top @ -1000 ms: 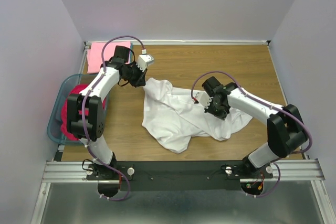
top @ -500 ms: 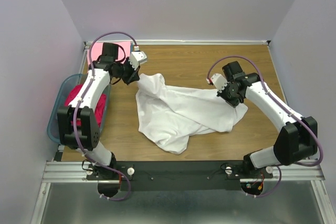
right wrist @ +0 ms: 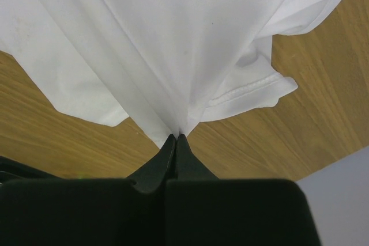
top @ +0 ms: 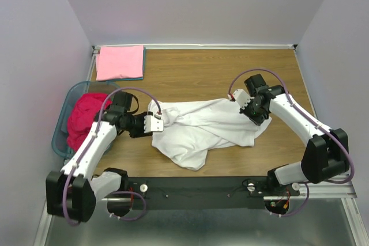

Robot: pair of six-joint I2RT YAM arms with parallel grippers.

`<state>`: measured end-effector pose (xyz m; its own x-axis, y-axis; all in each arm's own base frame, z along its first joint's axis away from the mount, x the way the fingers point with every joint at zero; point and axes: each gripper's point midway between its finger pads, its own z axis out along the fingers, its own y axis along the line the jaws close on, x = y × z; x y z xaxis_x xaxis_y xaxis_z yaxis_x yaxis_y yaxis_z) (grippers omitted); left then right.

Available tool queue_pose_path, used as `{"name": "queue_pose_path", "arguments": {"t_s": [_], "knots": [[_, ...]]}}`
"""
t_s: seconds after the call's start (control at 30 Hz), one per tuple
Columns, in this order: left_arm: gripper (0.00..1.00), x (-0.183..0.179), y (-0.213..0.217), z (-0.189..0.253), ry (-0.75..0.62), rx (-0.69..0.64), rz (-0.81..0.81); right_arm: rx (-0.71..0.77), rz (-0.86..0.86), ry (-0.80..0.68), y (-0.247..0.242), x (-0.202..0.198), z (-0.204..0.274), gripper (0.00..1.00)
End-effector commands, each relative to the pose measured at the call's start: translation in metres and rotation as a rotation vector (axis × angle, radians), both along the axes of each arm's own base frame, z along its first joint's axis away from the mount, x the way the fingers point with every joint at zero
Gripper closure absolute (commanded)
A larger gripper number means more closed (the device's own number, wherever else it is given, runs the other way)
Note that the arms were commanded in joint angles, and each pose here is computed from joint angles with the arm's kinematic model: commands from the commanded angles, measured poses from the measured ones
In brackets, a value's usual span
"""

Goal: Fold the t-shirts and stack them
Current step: Flatten the tshirt out

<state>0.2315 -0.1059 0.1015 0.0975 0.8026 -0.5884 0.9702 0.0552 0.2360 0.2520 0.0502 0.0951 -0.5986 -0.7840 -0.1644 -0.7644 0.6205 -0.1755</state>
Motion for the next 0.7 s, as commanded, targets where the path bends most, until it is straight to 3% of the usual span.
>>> {"name": "queue_pose_path", "arguments": {"t_s": [0.0, 0.13, 0.33, 0.37, 0.47, 0.67], "knots": [[0.44, 0.002, 0.008, 0.021, -0.197, 0.051, -0.028, 0.030, 0.002, 0.039, 0.002, -0.011, -0.005, 0.99], [0.42, 0.030, 0.011, 0.031, -0.150, 0.002, 0.159, 0.034, -0.001, 0.063, 0.004, -0.011, -0.008, 0.99], [0.42, 0.071, 0.002, 0.013, 0.201, -0.142, 0.329, 0.037, -0.008, 0.059, 0.006, -0.006, -0.004, 0.99], [0.42, 0.068, 0.001, -0.006, 0.311, -0.140, 0.343, 0.038, -0.008, 0.057, 0.006, -0.006, -0.004, 0.99], [0.42, 0.072, -0.002, -0.013, 0.460, -0.210, 0.367, 0.037, -0.008, 0.059, 0.006, -0.007, -0.003, 0.99], [0.41, 0.085, -0.002, -0.007, 0.535, -0.283, 0.484, 0.034, -0.010, 0.068, 0.004, -0.011, -0.006, 0.99]]}}
